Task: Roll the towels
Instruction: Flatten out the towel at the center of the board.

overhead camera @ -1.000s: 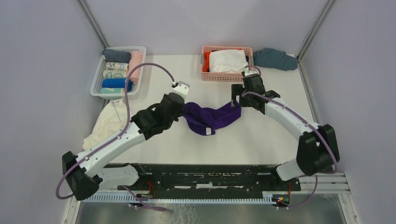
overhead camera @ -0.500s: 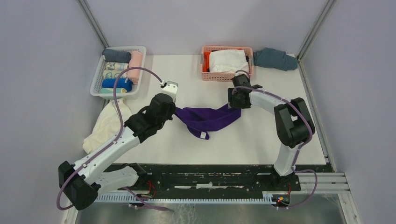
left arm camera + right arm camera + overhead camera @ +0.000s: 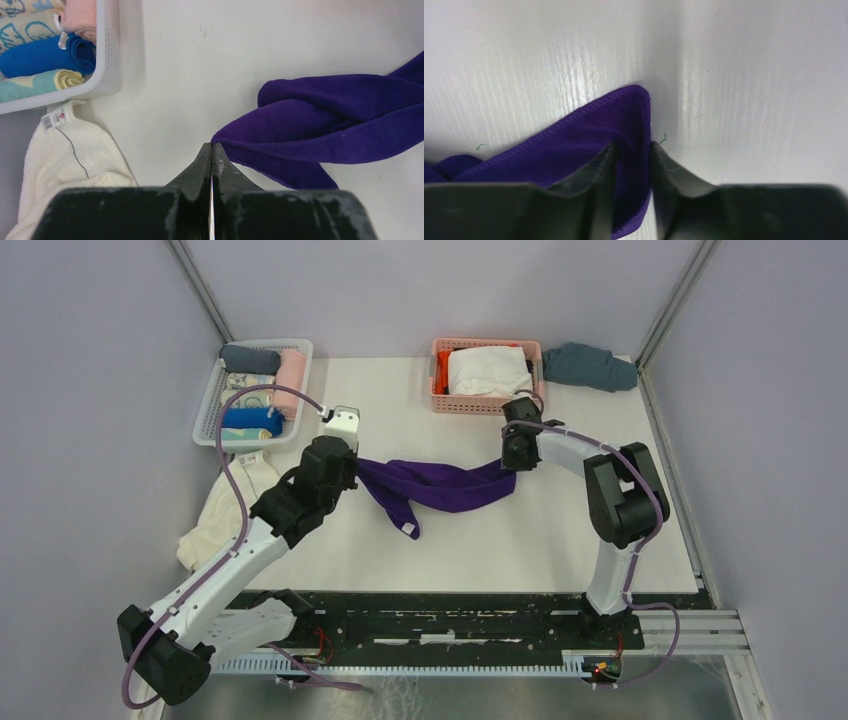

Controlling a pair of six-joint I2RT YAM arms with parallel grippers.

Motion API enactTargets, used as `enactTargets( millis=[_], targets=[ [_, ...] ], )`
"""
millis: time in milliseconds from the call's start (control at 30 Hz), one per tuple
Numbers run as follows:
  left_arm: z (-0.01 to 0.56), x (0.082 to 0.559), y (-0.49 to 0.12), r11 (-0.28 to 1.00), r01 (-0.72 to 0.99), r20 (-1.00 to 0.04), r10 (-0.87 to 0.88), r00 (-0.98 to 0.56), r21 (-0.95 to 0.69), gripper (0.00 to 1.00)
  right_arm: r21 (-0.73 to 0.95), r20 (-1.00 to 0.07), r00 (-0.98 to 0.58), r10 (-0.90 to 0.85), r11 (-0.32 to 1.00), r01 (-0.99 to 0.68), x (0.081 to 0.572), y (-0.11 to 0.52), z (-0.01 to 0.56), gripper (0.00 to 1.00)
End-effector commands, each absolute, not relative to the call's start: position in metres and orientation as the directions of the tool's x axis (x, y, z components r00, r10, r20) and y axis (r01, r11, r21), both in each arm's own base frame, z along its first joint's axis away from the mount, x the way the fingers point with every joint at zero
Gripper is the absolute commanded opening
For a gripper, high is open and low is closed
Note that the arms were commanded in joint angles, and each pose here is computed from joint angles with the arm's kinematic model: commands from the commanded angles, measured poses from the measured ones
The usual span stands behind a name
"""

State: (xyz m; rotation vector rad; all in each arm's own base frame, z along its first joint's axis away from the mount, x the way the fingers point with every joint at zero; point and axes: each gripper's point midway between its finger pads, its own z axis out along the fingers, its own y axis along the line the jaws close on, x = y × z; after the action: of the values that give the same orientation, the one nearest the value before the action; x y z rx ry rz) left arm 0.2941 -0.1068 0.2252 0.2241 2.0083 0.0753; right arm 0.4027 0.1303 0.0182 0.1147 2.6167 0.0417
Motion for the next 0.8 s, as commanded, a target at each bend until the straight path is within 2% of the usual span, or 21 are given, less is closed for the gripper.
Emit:
enactTargets(
  millis=[0, 67, 167, 367, 567, 767],
  targets=[
    [0.256, 0.303, -0.104, 0.989, 0.09, -0.931, 0.14, -0.338, 0.116, 0.03, 0.09, -0.519, -0.846, 0.122, 0.992, 0.087, 0.414, 0.131, 0.023, 0.26],
    [0.267, 0.308, -0.103, 0.99, 0.078, -0.937, 0.137, -0.321, 0.118, 0.03, 0.096, -0.537, -0.833, 0.13, 0.991, 0.093, 0.418, 0.126, 0.034, 0.1],
    [0.283, 0.321, -0.099, 0.988, 0.047, -0.939, 0.157, -0.305, 0.149, 0.03, 0.099, -0.591, -0.79, 0.163, 0.987, 0.13, 0.433, 0.107, 0.067, 0.01],
    [0.338, 0.362, -0.086, 0.972, -0.057, -0.949, 0.211, -0.234, 0.23, 0.03, 0.086, -0.703, -0.674, 0.225, 0.968, 0.234, 0.457, 0.049, 0.152, 0.01],
    [0.391, 0.385, -0.083, 0.964, -0.103, -0.966, 0.234, -0.111, 0.245, 0.03, 0.124, -0.774, -0.563, 0.289, 0.942, 0.313, 0.453, 0.01, 0.215, 0.0],
    [0.356, 0.365, -0.089, 0.976, -0.014, -0.97, 0.212, -0.117, 0.215, 0.03, 0.164, -0.812, -0.492, 0.313, 0.932, 0.323, 0.418, 0.003, 0.233, 0.01]
  ],
)
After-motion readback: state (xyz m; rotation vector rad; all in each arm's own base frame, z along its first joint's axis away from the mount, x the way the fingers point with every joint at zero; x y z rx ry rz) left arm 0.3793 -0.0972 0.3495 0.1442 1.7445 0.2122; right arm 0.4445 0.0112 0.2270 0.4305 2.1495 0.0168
